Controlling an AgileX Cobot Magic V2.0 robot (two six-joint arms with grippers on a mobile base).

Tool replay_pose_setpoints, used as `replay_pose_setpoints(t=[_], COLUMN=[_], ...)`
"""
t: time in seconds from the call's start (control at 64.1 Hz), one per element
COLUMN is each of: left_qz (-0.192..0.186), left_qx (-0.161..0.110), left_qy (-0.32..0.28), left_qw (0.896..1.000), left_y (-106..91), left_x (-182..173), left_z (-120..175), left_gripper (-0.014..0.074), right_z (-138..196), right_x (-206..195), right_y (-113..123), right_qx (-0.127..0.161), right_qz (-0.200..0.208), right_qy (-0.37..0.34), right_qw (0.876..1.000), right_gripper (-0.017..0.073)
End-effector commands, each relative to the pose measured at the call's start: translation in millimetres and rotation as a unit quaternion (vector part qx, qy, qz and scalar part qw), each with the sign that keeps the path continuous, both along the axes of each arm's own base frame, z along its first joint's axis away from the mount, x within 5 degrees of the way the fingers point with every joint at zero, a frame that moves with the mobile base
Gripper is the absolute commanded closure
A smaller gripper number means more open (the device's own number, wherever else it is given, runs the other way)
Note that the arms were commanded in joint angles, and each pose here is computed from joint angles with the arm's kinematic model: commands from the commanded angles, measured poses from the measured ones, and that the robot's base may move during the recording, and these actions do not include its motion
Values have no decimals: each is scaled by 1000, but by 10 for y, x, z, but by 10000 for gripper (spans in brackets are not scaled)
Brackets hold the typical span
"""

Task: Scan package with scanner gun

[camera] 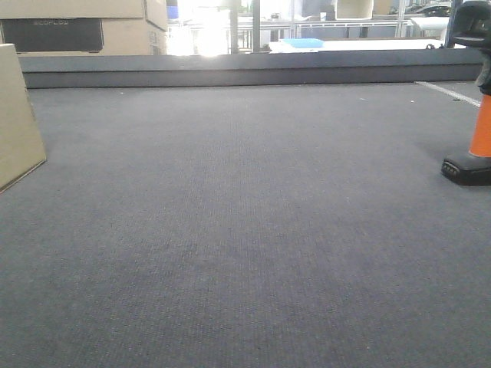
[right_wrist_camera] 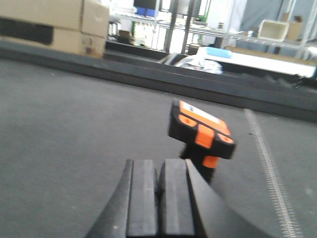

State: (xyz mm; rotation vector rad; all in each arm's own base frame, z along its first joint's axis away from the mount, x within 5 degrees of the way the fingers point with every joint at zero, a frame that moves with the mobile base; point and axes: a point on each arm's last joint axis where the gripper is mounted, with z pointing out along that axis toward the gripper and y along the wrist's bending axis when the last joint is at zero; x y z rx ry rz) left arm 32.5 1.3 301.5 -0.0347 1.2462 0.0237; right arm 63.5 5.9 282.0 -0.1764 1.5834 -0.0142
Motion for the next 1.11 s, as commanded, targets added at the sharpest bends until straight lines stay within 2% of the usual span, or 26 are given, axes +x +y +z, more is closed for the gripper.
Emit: replay_pose_setpoints(t=[0.0, 0.031, 0.062, 0.156, 0.296, 0.53, 0.608, 1.092], left_qz=[1, 1, 1, 1, 1, 1, 1, 1], left_qx=[-3, -3, -3, -3, -3, -3, -3, -3], left_qy=[-5, -5, -5, -5, -5, -5, -5, -5], left_qw=[1000, 1000, 1000, 1000, 1000, 1000, 1000, 1000], left_y=[1, 1, 1, 1, 1, 1, 1, 1], left_x=[-7, -7, -7, -7, -7, -7, -7, -7], left_z=[4, 4, 4, 4, 4, 4, 4, 4], left_gripper=[705, 705, 705, 705, 705, 705, 705, 705], right_z=[-18, -35, -64, -239, -444, -685, -634, -640], right_x=[-4, -1, 10, 44, 66, 78, 74, -53], right_y=[-16, -28, -48, -96, -89, -37, -35, -44], right_qx=[-17, -18, -7, 40, 40, 56, 59, 60], right_qz=[-18, -28, -43, -74, -71, -35, -31, -34], right_qy=[-30, -43, -62, -68, -27, -21, -55, -72], right_qw=[999, 999, 997, 994, 996, 998, 996, 995], right_gripper=[727, 727, 727, 727, 727, 727, 727, 727])
